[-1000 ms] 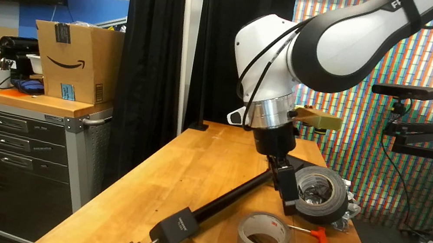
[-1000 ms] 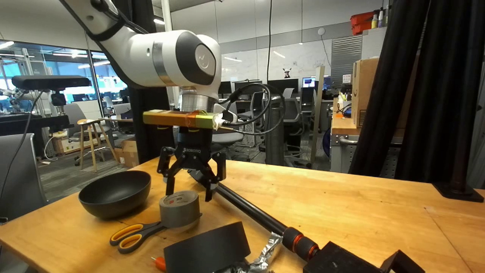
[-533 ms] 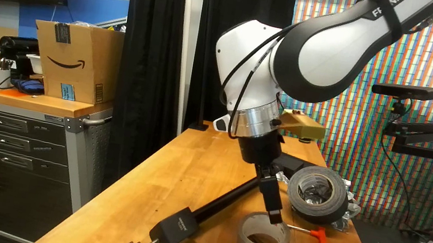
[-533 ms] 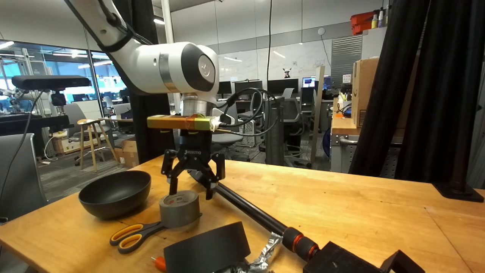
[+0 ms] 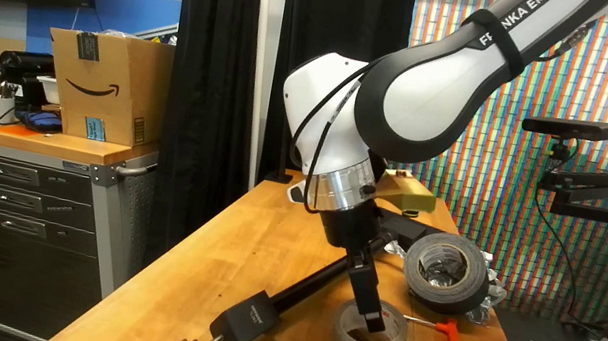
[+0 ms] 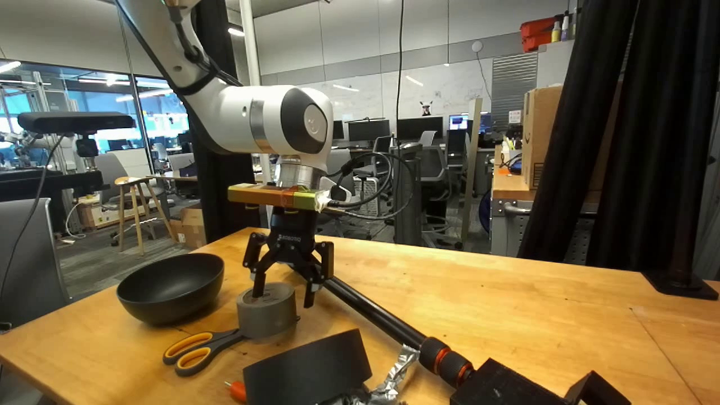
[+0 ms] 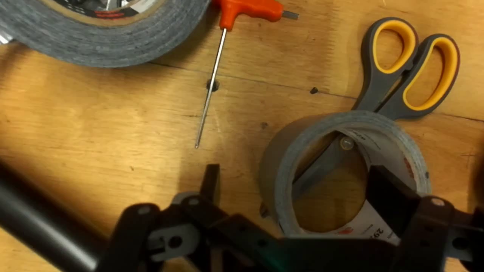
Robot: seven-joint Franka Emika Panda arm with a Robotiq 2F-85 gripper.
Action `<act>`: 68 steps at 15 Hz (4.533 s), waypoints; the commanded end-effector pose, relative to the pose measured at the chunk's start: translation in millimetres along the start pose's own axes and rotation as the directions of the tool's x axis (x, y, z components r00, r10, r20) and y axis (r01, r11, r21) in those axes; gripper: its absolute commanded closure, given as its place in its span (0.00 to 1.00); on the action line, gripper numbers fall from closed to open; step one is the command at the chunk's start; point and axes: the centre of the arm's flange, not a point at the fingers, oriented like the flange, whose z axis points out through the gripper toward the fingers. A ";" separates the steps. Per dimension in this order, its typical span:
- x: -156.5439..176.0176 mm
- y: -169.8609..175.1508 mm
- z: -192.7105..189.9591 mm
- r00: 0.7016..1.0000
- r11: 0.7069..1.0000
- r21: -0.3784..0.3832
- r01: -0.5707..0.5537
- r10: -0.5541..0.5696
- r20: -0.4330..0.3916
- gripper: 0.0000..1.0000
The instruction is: Move the tape to the right
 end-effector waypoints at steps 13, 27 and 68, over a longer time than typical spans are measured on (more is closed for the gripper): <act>-6.4 6.8 -16.9 0.999 1.000 -0.012 0.005 -0.005 -0.040 0.98; -34.5 133.0 -171.5 0.962 0.991 -0.131 -0.035 -0.002 -0.274 0.97; 56.1 343.2 -40.9 0.989 0.995 0.004 -0.098 0.098 -0.115 0.81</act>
